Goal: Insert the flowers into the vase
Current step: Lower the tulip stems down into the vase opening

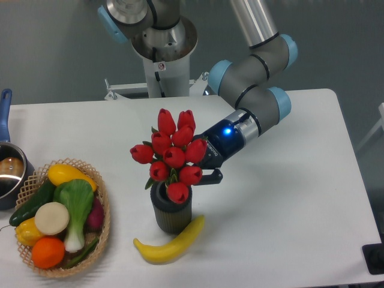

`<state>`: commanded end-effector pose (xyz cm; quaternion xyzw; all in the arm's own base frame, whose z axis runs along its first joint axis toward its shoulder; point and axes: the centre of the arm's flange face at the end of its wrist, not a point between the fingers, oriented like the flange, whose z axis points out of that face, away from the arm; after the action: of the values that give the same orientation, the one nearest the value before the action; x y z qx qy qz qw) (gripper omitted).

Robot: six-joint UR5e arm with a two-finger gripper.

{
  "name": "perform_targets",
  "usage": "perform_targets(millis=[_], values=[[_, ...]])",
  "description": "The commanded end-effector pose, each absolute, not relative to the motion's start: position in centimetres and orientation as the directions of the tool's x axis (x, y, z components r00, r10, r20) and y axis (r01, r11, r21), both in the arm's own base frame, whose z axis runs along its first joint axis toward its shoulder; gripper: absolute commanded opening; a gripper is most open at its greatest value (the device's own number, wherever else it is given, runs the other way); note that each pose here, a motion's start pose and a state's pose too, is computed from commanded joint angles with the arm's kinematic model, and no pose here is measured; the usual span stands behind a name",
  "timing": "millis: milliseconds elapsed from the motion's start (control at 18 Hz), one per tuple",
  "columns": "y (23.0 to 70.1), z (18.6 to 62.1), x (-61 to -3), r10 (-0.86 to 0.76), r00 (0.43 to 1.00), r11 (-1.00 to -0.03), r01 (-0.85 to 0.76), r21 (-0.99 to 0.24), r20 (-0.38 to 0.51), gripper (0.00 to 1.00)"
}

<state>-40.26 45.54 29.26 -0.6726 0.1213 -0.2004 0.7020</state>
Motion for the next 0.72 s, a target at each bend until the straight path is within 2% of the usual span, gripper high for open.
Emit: perform_targets(millis=[722], values=[[45.5,27.1,-40.3,-0.435,0.891,-0.047,0.122,-0.991,0.13,0.26]])
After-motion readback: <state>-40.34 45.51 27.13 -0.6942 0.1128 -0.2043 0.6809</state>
